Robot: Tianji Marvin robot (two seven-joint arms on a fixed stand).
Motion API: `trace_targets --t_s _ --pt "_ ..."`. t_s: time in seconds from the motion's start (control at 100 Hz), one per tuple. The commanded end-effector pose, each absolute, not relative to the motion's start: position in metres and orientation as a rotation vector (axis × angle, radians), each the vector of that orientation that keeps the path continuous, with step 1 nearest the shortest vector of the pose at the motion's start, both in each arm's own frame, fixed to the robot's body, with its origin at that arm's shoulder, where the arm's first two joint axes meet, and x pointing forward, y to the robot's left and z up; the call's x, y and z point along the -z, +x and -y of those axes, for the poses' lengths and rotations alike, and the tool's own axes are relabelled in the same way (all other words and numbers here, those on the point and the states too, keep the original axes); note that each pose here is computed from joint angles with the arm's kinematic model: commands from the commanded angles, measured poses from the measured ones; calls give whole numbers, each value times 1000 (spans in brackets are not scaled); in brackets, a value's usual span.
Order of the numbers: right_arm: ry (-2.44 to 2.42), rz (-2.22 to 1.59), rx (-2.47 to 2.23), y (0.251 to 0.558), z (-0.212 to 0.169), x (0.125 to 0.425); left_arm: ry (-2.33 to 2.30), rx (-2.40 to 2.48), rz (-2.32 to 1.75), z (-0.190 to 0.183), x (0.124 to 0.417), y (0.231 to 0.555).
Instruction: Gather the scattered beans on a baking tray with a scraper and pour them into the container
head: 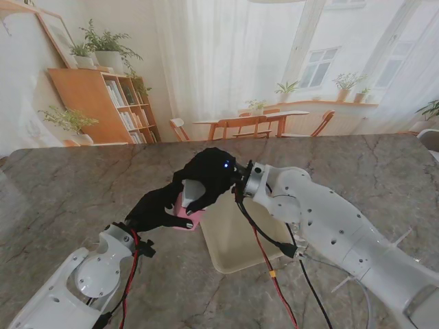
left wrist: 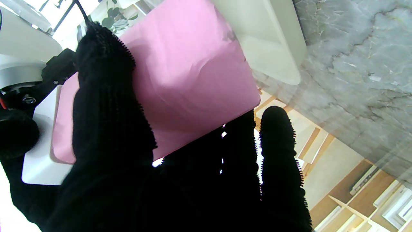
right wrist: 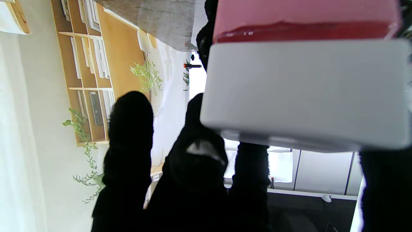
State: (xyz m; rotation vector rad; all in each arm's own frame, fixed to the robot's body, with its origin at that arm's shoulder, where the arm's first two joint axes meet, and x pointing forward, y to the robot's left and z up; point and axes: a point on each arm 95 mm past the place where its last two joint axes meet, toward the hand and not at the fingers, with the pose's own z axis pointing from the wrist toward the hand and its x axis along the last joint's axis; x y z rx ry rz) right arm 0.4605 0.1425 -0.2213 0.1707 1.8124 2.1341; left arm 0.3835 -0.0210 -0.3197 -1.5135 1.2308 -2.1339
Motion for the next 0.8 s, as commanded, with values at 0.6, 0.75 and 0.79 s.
trace_targets --t_s 0.6,0.75,0.79 --pt "260 -1794 -2063 454 -134 223 -1512 2138 -1218 22 315 384" --pt "249 -1795 -2046 453 -133 222 -1514 2137 -1220 22 315 384" --pt "259 -1796 -2047 453 -133 222 -1514 2136 -1220 22 315 384"
